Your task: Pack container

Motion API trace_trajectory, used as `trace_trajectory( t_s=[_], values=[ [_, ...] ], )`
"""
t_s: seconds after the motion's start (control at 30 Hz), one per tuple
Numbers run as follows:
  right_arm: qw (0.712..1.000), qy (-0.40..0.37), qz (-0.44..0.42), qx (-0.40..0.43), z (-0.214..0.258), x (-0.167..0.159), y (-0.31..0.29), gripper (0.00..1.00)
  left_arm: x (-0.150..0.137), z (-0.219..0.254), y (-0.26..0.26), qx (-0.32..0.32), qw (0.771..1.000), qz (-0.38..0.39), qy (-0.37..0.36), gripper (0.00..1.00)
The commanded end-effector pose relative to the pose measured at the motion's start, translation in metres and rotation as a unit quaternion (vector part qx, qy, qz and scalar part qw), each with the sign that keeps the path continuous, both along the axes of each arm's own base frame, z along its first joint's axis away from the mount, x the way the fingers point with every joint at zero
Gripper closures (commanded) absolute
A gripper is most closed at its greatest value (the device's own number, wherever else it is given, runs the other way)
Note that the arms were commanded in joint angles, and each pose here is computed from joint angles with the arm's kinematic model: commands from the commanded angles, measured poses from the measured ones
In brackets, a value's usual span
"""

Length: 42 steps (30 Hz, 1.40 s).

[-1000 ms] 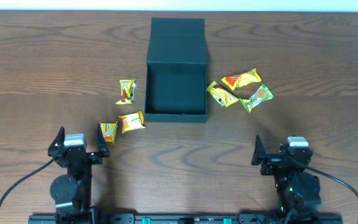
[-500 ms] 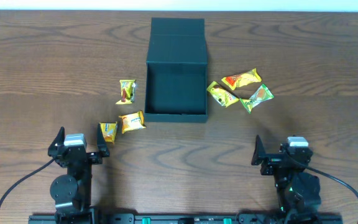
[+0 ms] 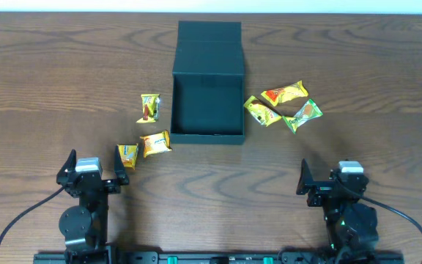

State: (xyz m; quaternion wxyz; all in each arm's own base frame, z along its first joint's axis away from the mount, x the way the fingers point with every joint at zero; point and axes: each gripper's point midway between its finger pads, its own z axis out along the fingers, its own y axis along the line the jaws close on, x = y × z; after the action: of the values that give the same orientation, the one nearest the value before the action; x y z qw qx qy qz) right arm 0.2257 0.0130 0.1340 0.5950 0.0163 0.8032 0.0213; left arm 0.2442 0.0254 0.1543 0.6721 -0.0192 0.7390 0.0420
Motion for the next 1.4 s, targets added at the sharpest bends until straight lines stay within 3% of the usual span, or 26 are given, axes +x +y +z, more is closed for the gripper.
trace_trajectory(
  t_s=[0.0,0.17,0.27,0.3,0.33,0.5,0.63,0.93,1.07,1.2,1.37],
  values=[
    [1.0,0.006,0.002,-0.008,-0.005,0.0,0.0,0.01,-0.001,-0.018,-0.002,-0.007,0.999,-0.006,0.031,0.05],
    [1.0,0.003,0.001,0.007,-0.004,0.0,0.002,0.01,-0.001,-0.018,-0.002,-0.007,0.999,-0.006,0.031,0.05],
    [0.983,0.001,-0.011,0.183,0.002,0.001,0.015,0.01,-0.001,-0.018,-0.002,-0.007,0.999,-0.006,0.031,0.05],
    [0.959,0.017,-0.013,0.283,0.002,0.0,0.025,0.01,-0.001,-0.018,-0.002,-0.007,0.999,-0.006,0.031,0.05],
    [0.943,0.03,-0.018,0.332,0.0,-0.001,0.029,0.01,-0.001,-0.018,-0.002,-0.007,0.999,-0.006,0.031,0.05],
    [0.893,0.007,-0.048,0.447,0.016,0.003,0.027,0.01,-0.001,-0.018,-0.002,-0.007,0.999,-0.006,0.031,0.05],
    [0.898,-0.06,-0.06,0.431,0.041,0.01,0.012,0.04,-0.001,-0.018,-0.002,-0.007,0.999,-0.006,0.031,0.05],
    [0.903,-0.039,-0.074,0.421,0.066,0.042,-0.006,0.17,-0.001,-0.018,-0.002,-0.007,0.999,-0.006,0.031,0.04],
    [0.923,0.068,-0.058,0.373,0.082,0.085,-0.015,0.17,-0.001,-0.018,-0.002,-0.007,0.999,-0.006,0.031,0.05],
    [0.898,0.203,-0.082,0.381,0.053,0.138,-0.022,0.23,-0.001,-0.018,-0.002,-0.007,0.999,-0.006,0.031,0.05],
    [0.878,0.286,-0.106,0.368,0.028,0.184,-0.033,0.23,-0.001,-0.018,-0.002,-0.007,0.999,-0.006,0.031,0.05]
  ],
)
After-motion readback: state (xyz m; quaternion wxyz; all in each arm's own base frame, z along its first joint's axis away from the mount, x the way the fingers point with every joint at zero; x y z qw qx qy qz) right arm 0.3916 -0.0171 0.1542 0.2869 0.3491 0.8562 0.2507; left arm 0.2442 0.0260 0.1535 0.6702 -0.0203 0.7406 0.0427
